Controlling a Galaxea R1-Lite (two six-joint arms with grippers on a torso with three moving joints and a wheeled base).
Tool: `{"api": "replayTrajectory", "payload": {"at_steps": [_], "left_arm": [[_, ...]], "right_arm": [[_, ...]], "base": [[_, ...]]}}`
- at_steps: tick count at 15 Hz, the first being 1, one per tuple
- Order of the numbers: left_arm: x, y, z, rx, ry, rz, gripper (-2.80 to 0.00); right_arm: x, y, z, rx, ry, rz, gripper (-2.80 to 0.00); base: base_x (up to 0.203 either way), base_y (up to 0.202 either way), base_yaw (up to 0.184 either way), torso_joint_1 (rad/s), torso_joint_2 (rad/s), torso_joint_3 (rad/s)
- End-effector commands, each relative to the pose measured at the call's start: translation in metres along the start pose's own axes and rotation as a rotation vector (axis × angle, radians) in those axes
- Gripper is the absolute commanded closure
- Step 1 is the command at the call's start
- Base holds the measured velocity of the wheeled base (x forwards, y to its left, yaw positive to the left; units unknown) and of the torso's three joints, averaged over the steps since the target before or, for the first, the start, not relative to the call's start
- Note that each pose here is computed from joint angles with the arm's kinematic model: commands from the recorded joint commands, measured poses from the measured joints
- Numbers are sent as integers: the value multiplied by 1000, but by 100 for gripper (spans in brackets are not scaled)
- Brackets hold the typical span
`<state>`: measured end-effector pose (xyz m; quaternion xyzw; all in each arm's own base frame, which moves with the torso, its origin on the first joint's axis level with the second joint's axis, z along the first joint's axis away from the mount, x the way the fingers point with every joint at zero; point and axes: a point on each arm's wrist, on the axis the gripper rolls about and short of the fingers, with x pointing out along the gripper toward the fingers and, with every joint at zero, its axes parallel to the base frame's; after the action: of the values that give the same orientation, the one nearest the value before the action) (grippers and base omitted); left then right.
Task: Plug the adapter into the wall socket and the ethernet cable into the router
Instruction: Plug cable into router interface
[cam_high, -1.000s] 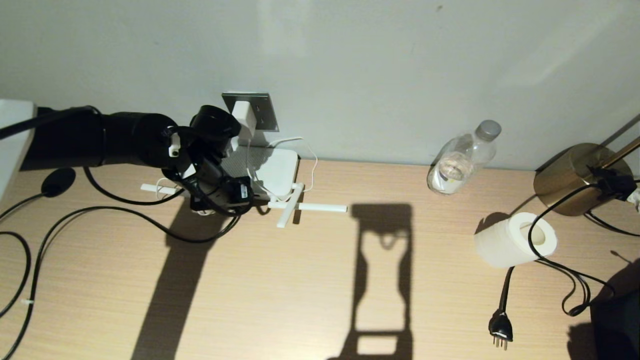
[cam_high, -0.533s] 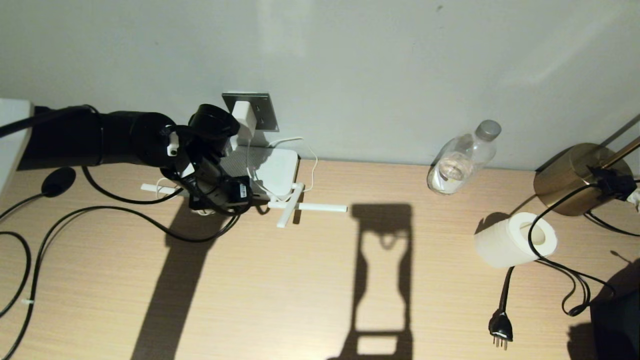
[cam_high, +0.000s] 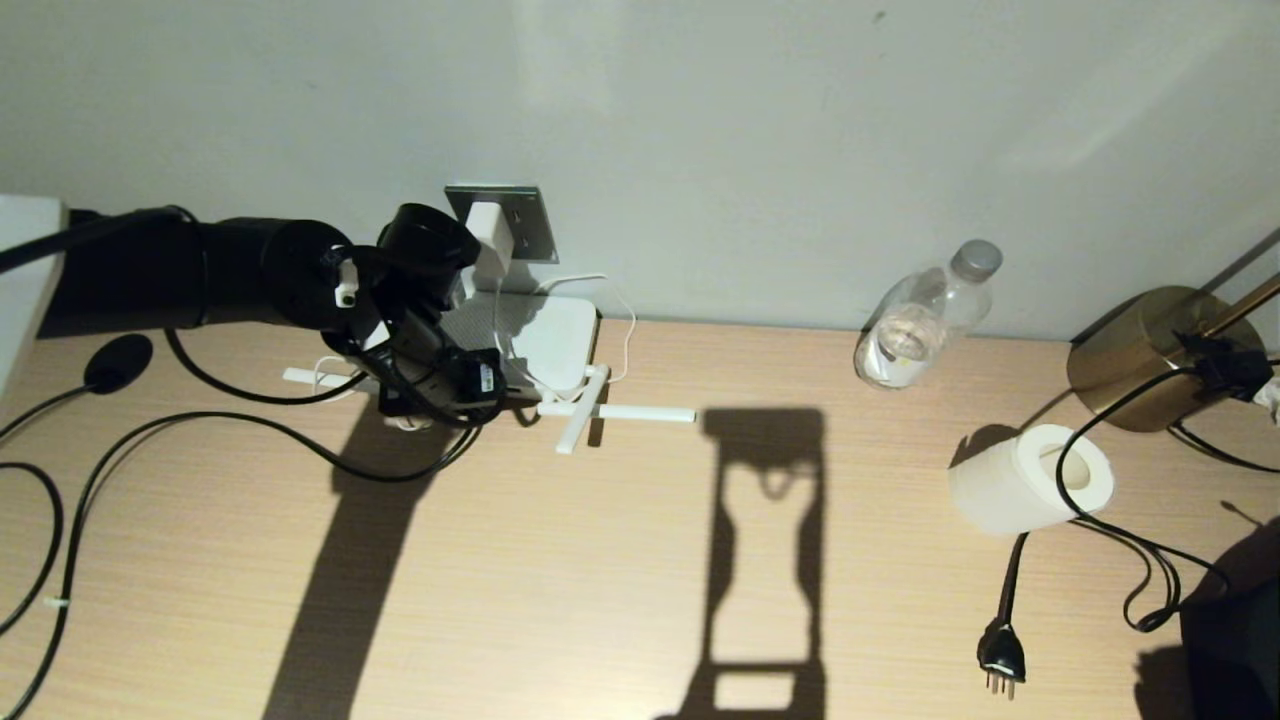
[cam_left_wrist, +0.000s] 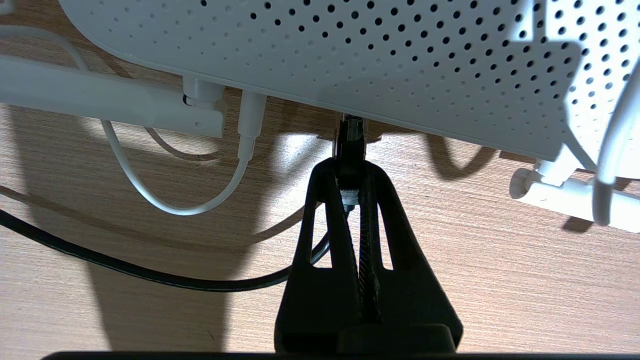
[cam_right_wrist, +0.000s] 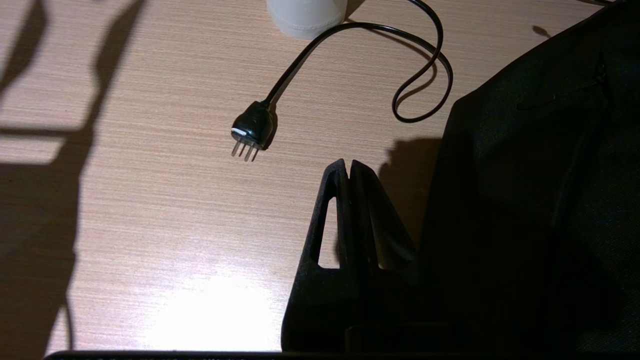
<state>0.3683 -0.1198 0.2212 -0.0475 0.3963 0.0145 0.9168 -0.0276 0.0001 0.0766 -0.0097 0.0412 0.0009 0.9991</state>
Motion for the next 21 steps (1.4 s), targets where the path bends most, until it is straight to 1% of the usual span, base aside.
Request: {"api": "replayTrajectory", "payload": {"at_steps": [1, 9, 21], "left_arm": [[0, 0, 1, -3, -5, -1, 0], [-2, 0, 1, -3, -10, -1, 0], [-7, 1, -6, 3, 8, 1, 0]], "right_arm": [[0, 0, 0, 0, 2, 1, 0], [0, 0, 0, 0, 1, 0, 0], [0, 0, 0, 0, 1, 0, 0]], "base": [[0, 0, 0, 0, 0, 0], [0, 0, 0, 0, 0, 0], [0, 0, 0, 0, 0, 0]]}}
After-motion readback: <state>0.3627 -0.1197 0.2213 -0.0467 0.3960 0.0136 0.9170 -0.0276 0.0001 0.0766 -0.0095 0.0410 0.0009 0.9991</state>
